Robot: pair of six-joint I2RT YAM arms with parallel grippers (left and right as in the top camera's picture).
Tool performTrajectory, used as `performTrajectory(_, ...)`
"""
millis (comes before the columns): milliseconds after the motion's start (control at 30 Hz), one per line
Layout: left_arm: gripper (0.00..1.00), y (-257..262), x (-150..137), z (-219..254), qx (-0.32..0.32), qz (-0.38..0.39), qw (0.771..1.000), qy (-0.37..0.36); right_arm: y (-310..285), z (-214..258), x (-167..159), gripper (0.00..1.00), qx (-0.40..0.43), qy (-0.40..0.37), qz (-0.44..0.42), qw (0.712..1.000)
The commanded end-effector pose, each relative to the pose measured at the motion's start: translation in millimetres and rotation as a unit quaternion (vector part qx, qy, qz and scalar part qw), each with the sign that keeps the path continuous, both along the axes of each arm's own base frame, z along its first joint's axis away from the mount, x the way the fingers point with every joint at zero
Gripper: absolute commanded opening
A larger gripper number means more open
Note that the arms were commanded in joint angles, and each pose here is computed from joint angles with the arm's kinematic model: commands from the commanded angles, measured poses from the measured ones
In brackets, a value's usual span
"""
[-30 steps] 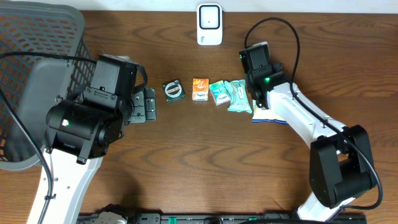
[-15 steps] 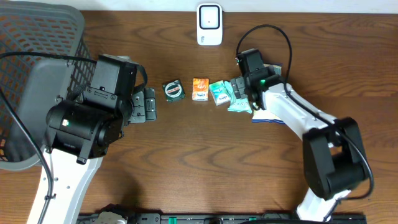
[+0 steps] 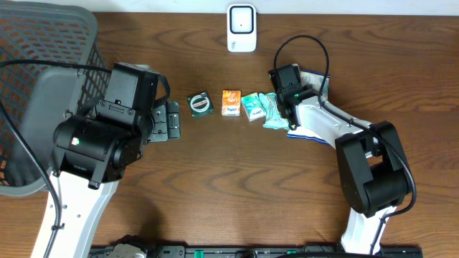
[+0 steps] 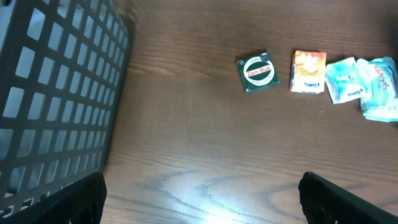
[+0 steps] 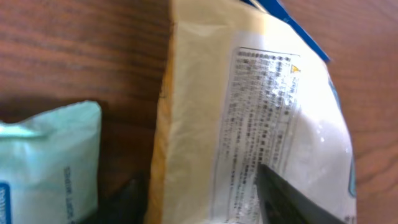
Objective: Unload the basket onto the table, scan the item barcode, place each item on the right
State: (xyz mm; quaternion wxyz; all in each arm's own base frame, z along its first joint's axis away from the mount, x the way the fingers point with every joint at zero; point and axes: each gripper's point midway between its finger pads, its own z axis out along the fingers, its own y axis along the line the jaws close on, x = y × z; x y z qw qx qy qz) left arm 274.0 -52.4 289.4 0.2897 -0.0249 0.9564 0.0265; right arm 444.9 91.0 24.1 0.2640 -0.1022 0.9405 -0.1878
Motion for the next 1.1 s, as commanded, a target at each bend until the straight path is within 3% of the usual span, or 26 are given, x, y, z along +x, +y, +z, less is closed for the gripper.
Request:
performTrajectory(0,0.98,3.9,1.5,1.7,0.009,0.003,1.0,-0.002,-4.9,-6.9,-3.3,0.35,-0.005,0.003,-0.016,1.0)
performTrajectory(200,0.98,3.9,1.5,1.7,0.009,0.003,1.0,-0.002,-15.6,-11.6,-11.1,0.01,0.01,0.013,-0.058,0.998)
performTrajectory(467,0.98,3.9,1.5,1.7,0.009,0.003,1.0,-0.002,-8.5,-14.7,-11.5,0.01,0.077,0.034,-0.049,0.995)
performTrajectory(733,0.98,3.9,1.5,1.7,0.009,0.003,1.0,-0.002,-12.1,44.0,2.4,0.01,0.122,-0.028,-0.046,0.991)
performTrajectory(800,0.98,3.9,1.5,1.7,0.009,0.003,1.0,-0.002,-16.1,58.2,4.2,0.32,0.122,-0.042,-0.042,0.991)
performTrajectory(867,0.98,3.9,1.5,1.7,0.009,0.003,1.0,-0.002,-18.5,62.1,4.7,0.56,0.12,-0.045,-0.04,0.991)
performTrajectory(967,0.98,3.9,1.5,1.7,0.009,0.003,1.0,-0.002,-20.5,54.7,3.5,0.63,0.115,-0.036,-0.044,0.992)
performTrajectory(1067,0.98,3.9,1.5,1.7,0.009,0.003,1.0,-0.002,-25.7,41.7,0.9,0.79,0.097,-0.023,-0.052,0.994)
